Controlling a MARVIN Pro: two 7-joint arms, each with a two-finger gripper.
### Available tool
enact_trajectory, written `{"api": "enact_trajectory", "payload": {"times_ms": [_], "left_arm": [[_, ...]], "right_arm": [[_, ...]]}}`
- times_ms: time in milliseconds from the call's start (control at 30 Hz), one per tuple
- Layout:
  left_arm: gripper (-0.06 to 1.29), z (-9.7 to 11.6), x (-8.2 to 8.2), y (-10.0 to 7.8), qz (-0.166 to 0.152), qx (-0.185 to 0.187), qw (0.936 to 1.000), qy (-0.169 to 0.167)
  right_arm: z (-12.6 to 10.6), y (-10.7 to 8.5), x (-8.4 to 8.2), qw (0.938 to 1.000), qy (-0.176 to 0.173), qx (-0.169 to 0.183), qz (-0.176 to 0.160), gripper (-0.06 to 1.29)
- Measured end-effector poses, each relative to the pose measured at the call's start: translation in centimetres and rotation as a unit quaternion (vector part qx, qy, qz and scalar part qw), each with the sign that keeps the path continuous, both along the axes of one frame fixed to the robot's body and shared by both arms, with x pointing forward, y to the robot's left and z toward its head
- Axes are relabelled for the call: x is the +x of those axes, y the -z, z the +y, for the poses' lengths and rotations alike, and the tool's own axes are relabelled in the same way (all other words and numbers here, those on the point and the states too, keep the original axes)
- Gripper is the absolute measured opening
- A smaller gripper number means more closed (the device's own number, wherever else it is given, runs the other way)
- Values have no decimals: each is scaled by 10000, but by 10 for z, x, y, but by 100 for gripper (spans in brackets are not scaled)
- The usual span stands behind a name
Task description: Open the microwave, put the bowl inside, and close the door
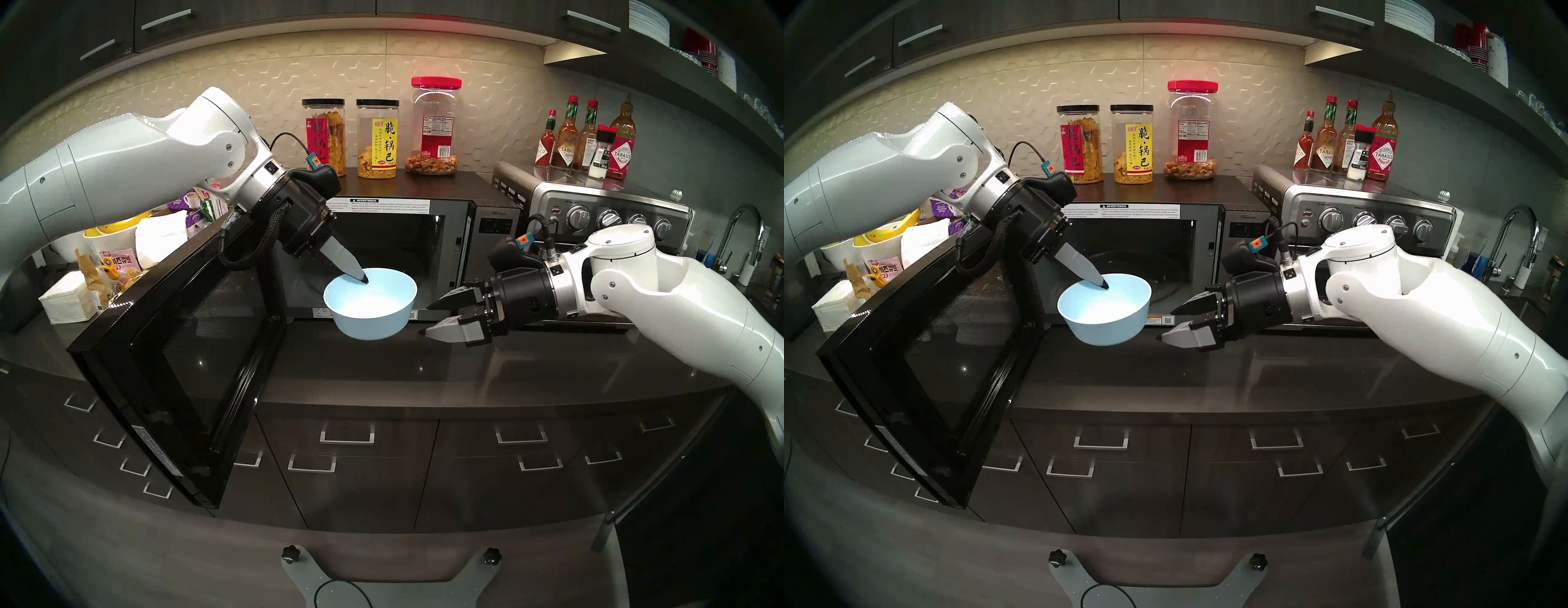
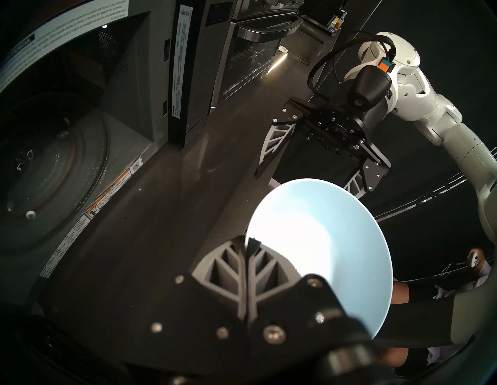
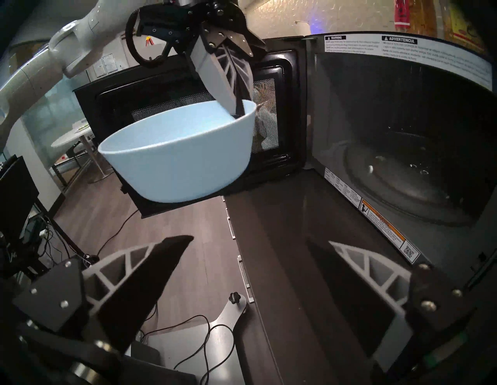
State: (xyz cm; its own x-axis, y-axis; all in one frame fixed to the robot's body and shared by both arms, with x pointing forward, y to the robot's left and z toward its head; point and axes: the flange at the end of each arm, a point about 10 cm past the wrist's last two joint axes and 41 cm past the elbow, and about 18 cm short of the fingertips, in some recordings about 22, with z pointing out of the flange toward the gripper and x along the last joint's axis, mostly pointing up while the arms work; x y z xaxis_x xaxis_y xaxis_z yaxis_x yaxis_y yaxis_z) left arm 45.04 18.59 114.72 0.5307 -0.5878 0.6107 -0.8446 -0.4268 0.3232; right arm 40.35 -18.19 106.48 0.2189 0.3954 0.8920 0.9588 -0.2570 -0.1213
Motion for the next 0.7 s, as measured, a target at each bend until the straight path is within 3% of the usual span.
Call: {"api": "enact_trajectory", "payload": {"times_ms": [700], "left_arm": [[-2,0,0,0,9,7,10000,1]], "right_arm": [[-5,-53,4,9997,-100,-203,-121,121]]}}
